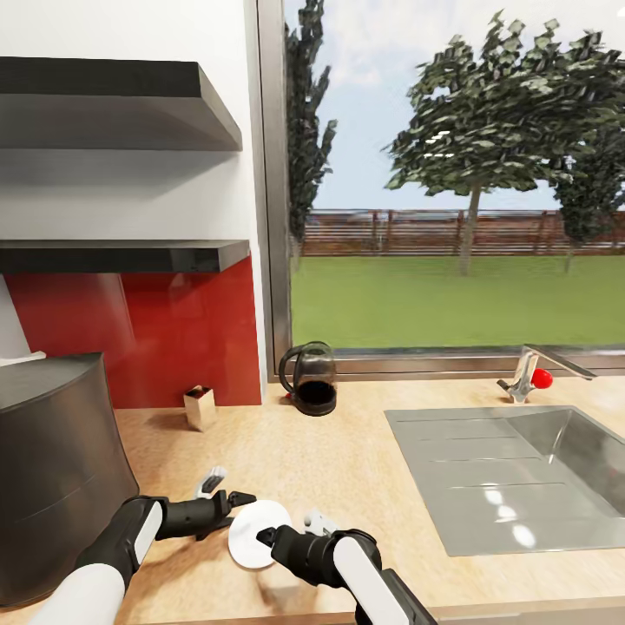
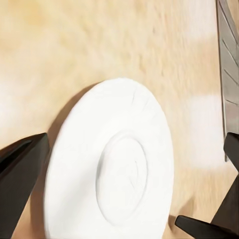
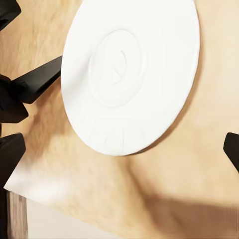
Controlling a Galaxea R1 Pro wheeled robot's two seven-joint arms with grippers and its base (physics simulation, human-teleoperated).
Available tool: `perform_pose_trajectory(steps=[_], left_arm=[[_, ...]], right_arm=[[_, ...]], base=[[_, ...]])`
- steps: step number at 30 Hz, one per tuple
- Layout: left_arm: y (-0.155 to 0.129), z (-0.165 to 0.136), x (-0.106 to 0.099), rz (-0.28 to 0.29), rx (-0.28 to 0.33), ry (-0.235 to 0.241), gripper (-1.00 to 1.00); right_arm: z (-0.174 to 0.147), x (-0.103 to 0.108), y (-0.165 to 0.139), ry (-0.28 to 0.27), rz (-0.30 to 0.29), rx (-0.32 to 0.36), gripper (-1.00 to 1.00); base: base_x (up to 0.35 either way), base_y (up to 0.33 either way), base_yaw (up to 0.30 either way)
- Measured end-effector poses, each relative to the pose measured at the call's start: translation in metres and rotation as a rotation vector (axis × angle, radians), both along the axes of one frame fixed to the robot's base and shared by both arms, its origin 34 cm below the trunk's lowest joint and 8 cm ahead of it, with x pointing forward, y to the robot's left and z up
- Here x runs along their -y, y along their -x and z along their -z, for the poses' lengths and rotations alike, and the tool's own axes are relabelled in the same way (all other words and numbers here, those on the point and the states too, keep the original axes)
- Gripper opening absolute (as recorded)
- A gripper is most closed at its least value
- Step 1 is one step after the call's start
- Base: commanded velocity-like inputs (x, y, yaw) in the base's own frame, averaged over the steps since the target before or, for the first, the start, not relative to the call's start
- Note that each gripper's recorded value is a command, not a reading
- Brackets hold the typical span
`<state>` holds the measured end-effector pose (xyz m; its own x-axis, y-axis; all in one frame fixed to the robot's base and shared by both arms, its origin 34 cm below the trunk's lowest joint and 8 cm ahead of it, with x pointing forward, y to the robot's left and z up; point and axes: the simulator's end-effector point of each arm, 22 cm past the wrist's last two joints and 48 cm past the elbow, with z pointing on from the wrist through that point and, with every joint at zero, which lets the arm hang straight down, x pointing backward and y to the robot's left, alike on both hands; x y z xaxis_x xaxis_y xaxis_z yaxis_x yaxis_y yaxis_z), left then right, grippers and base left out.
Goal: Set up a coffee station on the kitchen countertop: keep the coffee maker on the countertop, move the bottle of coffee from the kitchen shelf to the counter next to the coffee maker, place a paper coffee filter on top of the coffee maker, put the saucer next to the coffee maker with the coffee cup on the saucer, and place the electric kettle next to the coffee maker.
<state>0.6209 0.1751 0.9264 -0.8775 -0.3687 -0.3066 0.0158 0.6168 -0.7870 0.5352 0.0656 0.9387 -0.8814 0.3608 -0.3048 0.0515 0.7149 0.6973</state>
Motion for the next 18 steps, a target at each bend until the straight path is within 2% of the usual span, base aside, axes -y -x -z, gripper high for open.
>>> perform_pose_trajectory(steps=[14, 18], left_arm=[[-0.0003, -0.0012, 0.004, 0.003, 0.004, 0.007, 1.0], [-0.0003, -0.0016, 0.0056, 0.004, 0.005, 0.009, 1.0]], right_arm=[[-0.0042, -0.0002, -0.0026, -0.006, 0.005, 0.009, 1.0], [-0.0069, 0.002, -0.008, -0.012, 0.031, 0.022, 1.0]], base=[[0.0, 0.0, 0.0], [0.0, 0.0, 0.0]])
